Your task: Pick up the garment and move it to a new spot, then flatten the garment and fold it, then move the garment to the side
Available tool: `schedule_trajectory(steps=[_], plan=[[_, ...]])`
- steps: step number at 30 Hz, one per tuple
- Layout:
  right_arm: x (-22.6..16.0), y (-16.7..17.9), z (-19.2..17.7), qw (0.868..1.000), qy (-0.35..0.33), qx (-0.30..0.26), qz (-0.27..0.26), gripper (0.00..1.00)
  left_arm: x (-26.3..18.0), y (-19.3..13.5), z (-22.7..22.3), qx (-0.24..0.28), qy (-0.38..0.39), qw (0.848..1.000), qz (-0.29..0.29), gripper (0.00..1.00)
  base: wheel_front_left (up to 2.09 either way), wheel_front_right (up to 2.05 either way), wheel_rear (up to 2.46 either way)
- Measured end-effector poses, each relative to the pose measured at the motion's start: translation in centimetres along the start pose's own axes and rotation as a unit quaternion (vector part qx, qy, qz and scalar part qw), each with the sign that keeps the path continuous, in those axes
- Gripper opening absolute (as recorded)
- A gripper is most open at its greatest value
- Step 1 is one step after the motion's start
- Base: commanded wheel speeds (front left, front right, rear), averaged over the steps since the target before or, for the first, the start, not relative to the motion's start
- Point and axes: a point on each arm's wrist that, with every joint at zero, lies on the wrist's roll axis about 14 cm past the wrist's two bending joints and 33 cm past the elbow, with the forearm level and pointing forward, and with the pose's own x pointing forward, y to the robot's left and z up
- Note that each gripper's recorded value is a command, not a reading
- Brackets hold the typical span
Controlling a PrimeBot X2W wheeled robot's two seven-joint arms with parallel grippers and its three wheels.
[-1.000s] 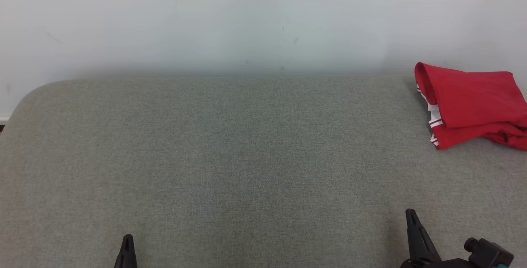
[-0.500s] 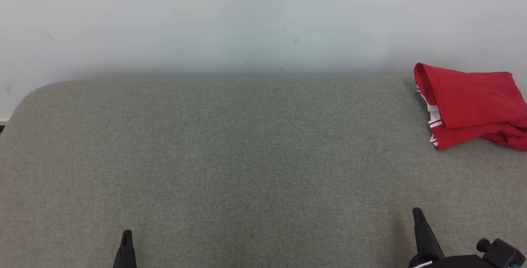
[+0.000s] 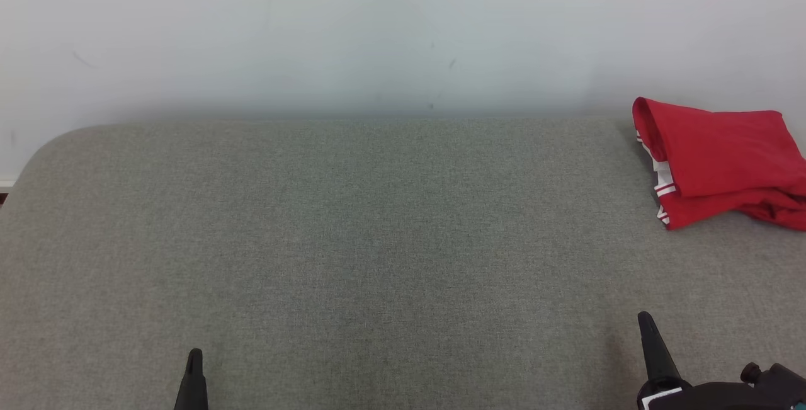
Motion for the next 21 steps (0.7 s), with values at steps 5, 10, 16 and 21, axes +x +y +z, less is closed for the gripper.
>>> schedule_trajectory(steps=[5, 10, 16, 21], plan=[[0.06, 0.03, 0.27, 1.0, -0.001, 0.028, 0.0, 0.0, 0.03, -0.1, 0.02, -0.029, 0.001, 1.0, 0.0, 0.0, 0.0, 0.0, 0.0], [0.07, 0.03, 0.48, 0.998, -0.001, 0.056, 0.001, 0.0, 0.15, -0.31, 0.11, -0.057, 0.001, 0.998, -0.002, 0.0, 0.0, 0.0, 0.0], [0.15, 0.13, 0.76, 0.996, -0.002, 0.087, 0.003, 0.0, 0.35, -0.72, 0.28, -0.089, 0.0, 0.996, -0.008, 0.0, 0.0, 0.0, 0.0], [0.21, 0.21, 1.0, 0.994, -0.002, 0.11, 0.006, 0.0, 0.4, -0.9, 0.33, -0.113, 0.0, 0.994, -0.012, 0.0, 0.0, 0.0, 0.0]])
